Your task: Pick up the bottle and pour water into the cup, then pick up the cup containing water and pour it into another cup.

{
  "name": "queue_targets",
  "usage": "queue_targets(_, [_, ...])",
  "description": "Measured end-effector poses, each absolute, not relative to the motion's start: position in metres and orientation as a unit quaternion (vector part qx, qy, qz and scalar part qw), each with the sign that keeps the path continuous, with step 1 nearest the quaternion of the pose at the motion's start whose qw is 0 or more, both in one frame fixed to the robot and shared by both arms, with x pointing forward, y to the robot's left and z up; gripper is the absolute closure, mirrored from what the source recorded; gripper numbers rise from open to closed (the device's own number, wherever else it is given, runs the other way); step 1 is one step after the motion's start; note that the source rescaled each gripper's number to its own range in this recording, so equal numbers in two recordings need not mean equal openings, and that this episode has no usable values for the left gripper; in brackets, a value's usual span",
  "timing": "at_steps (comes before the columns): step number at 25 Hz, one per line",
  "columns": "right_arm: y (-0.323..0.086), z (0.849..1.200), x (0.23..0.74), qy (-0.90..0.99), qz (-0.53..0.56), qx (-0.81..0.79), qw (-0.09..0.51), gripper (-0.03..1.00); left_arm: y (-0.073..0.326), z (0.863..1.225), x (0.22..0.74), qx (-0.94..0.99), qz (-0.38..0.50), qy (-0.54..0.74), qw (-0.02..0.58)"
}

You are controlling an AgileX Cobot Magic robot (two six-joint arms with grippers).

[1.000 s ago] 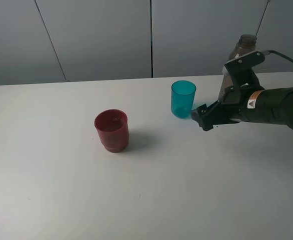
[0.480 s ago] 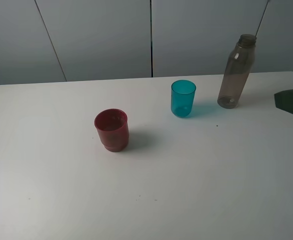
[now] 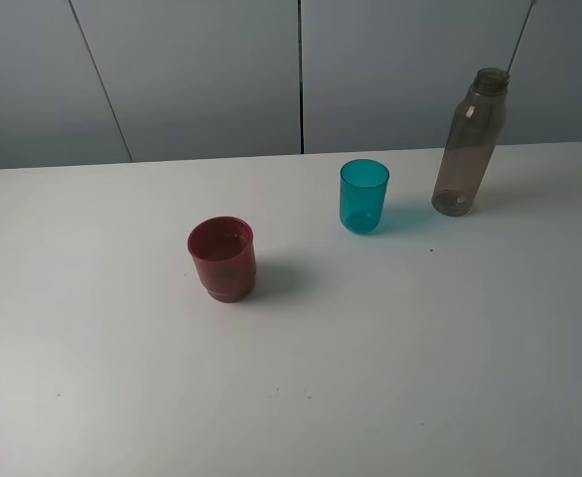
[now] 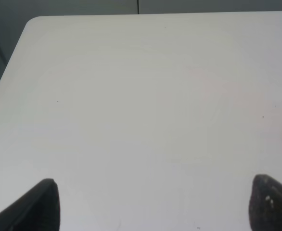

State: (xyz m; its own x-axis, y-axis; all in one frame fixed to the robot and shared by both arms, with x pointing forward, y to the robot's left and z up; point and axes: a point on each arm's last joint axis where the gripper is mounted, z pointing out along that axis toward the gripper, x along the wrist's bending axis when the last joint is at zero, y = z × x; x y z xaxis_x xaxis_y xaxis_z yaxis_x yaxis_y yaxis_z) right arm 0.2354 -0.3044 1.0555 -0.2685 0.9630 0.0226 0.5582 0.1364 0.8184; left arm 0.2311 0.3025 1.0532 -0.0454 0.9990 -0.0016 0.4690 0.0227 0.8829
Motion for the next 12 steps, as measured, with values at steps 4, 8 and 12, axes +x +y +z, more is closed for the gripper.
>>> queue_targets(4, [-0.3069,1.0543,0.2256,0.693,0.397,0.533,0.279,-0.03,0.3025,1.0532,0.2311,0.592,0.372,0.62,0.356])
queue_targets(8, [-0.3055,1.0542,0.225,0.695,0.401,0.532,0.272,-0.03,0.3025,1.0532,0.2311,0.592,0.372,0.62,0.356])
queue_targets(12, [-0.3032,1.0544,0.2275,0.682,0.411,0.536,0.28,-0.03,0.3025,1.0532,0.2311,0.592,0.372,0.62,0.356])
